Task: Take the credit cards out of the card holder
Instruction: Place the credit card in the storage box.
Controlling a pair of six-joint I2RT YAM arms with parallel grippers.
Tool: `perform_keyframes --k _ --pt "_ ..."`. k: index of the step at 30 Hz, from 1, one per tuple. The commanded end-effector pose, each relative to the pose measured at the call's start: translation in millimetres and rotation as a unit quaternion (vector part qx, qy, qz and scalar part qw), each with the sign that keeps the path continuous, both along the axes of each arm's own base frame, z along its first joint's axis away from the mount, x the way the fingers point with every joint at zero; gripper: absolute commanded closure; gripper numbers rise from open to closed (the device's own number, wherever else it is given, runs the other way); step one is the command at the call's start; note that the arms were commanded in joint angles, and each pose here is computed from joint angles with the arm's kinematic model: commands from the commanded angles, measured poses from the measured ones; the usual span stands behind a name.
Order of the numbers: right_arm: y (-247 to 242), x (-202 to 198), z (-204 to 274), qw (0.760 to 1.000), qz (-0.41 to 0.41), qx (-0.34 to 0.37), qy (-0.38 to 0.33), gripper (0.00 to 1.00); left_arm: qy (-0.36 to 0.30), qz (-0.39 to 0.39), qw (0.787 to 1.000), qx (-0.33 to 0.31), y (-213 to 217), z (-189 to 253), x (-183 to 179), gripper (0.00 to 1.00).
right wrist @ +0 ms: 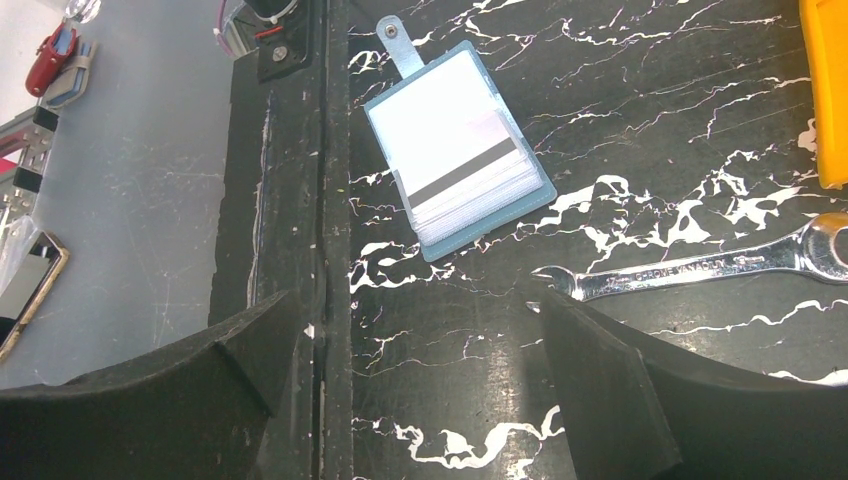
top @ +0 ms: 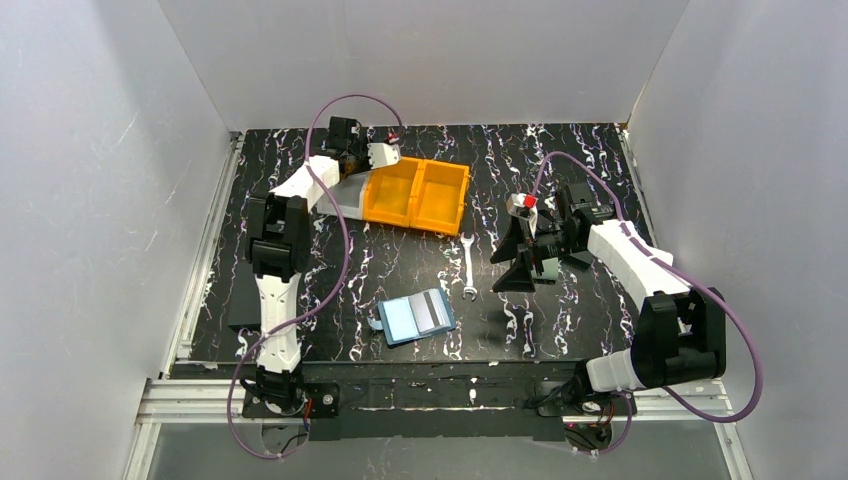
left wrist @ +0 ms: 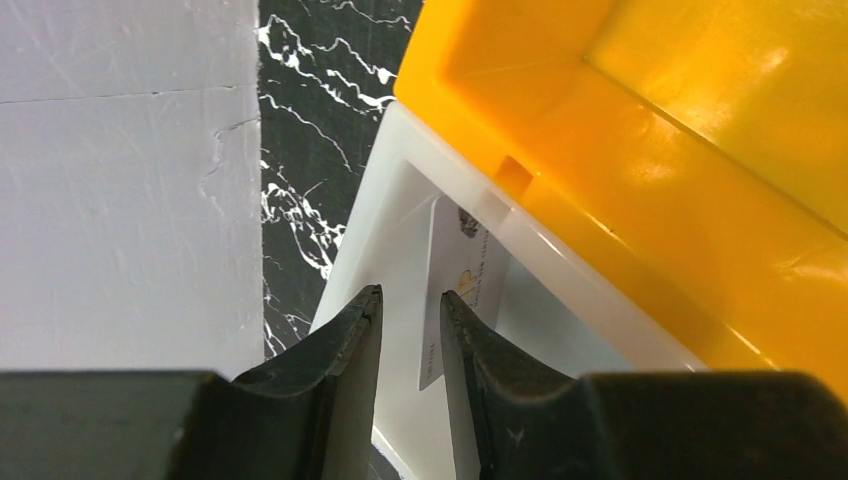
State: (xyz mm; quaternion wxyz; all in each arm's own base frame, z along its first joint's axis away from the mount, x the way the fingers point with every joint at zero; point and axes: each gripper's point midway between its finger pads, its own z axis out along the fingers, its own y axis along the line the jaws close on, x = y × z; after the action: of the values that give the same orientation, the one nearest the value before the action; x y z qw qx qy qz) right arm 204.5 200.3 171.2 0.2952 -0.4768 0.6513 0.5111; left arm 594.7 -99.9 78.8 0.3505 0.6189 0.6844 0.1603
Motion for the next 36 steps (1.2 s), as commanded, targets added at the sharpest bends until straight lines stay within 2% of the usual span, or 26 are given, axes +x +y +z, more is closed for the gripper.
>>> perform_keyframes --k 1,9,23,28,31,36 --pt "2 -1 6 1.0 0.006 0.018 -0.003 0.02 -0.059 -0.001 0.998 -0.012 -5 58 2 0.73" --pt "1 -1 7 1.0 0.006 0.018 -0.004 0.02 -0.061 0.011 0.998 -0.009 -2 52 5 0.74" --pt "1 -3 7 1.0 0.008 0.021 -0.003 0.02 -0.079 0.039 0.996 0.009 -5 41 13 0.89" --pt "1 -3 8 1.0 0.008 0.022 -0.003 0.02 -0.101 0.076 0.991 -0.041 -7 69 14 0.88" --pt "1 -3 8 1.0 0.008 0.022 -0.004 0.02 -0.091 0.098 0.987 -0.083 -10 85 4 0.87" --pt "1 -4 9 1.0 0.008 0.023 -0.005 0.02 -0.017 0.076 0.991 -0.111 -22 77 -30 1.0"
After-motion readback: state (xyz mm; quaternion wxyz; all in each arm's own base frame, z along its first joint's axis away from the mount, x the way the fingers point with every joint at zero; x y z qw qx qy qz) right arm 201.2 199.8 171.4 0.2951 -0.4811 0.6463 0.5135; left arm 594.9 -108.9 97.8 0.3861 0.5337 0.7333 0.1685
